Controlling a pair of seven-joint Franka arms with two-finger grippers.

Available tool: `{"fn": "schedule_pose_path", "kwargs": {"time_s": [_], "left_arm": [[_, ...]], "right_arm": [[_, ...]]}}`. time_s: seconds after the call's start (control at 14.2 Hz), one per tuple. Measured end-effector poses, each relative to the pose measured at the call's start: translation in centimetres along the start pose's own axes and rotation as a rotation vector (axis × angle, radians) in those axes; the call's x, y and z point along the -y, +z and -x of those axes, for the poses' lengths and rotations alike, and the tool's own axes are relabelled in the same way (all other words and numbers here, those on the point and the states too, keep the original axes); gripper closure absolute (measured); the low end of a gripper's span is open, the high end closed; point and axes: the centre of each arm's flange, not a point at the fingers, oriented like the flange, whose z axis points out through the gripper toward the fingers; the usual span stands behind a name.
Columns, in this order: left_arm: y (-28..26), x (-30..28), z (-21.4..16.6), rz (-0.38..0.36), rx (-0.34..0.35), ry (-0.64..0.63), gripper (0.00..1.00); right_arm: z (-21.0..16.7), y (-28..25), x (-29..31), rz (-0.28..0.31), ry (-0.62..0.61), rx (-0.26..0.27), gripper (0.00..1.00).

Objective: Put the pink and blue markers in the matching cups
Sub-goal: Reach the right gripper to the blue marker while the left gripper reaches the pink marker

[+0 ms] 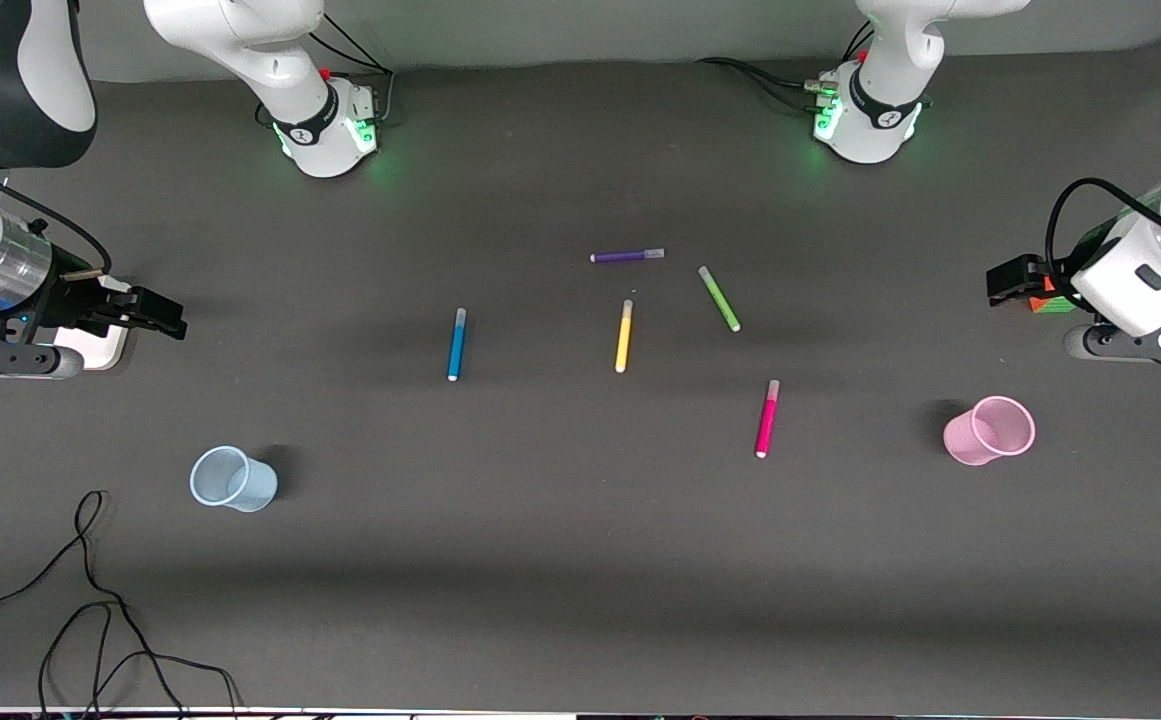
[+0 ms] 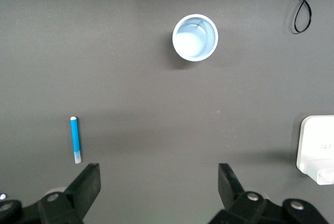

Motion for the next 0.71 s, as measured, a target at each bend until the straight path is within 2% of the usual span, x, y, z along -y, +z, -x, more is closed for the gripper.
{"fn": "schedule_pose_path", "kwargs": {"time_s": [0.49,0.71], "left_arm": [[0.0,0.0,0.0,0.0,0.0,0.0,0.0],[0.0,0.0,0.0,0.0,0.001,0.0,0.0]], "right_arm": [[-0.2,-1.2,0.1,-0.003,-0.001,-0.025,0.0],[-0.5,-0.5,0.3,0.0,-0.003,-0.011,0.0]]}}
